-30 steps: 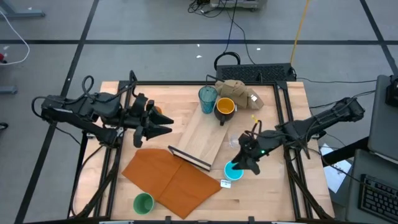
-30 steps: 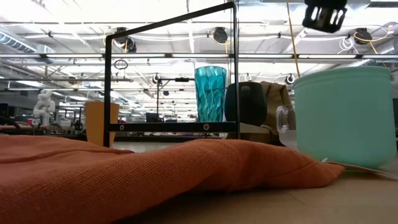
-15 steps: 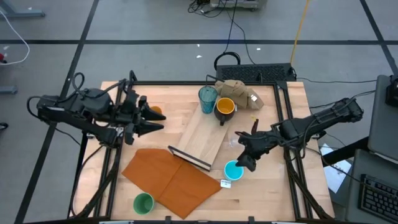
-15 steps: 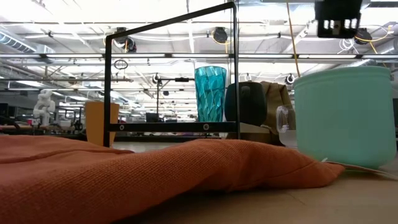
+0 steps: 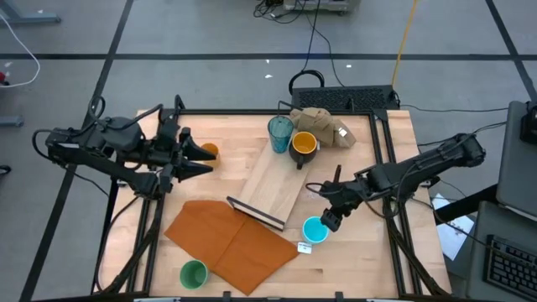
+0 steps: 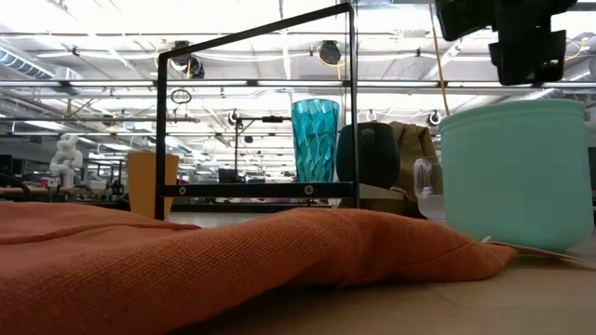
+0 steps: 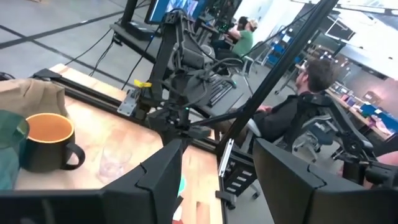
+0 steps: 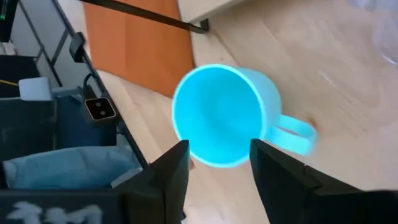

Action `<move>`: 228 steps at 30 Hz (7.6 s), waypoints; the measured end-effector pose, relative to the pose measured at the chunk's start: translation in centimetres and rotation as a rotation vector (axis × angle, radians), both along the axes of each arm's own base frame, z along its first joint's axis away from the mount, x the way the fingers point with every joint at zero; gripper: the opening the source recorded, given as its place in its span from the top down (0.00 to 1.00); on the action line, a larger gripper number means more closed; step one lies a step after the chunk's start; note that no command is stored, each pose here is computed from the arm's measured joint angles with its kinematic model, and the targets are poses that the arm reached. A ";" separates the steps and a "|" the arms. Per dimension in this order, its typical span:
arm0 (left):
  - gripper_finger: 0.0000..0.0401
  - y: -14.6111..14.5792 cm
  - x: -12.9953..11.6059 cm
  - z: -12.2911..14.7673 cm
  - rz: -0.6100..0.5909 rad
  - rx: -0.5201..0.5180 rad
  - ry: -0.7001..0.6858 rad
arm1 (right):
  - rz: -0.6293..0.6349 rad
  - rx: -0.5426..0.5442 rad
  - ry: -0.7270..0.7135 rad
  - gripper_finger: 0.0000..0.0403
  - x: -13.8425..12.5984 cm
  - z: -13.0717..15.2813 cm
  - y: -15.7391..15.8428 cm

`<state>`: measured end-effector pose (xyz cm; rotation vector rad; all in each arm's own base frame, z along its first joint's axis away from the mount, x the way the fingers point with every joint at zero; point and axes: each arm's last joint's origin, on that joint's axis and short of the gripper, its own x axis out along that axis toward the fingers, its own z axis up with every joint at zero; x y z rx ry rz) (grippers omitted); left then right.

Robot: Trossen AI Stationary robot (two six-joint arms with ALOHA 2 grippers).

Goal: Stack small to large cups/mugs on shelf
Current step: Put the light blue mug on the shelf

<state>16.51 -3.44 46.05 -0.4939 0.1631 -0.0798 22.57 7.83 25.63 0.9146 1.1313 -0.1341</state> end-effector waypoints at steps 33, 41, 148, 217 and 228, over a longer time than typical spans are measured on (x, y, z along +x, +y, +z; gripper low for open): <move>0.51 0.0 0.0 -0.2 -0.003 0.019 0.014 | 0.104 -0.080 0.110 0.66 0.9 -2.3 -0.5; 0.51 0.0 0.0 -0.2 -0.002 0.014 0.014 | 0.300 -0.159 0.068 0.66 0.5 -2.4 0.0; 0.51 0.1 0.1 0.8 0.052 -0.186 -0.063 | 0.827 -0.308 -0.041 0.42 -1.0 -6.5 2.1; 0.51 -0.4 2.0 1.1 0.033 -0.294 -0.117 | 0.483 -0.610 -0.254 0.99 1.9 -8.7 7.2; 0.51 -0.4 2.0 0.9 0.033 -0.252 -0.105 | 0.488 -0.445 -0.117 1.00 -0.5 -4.0 5.3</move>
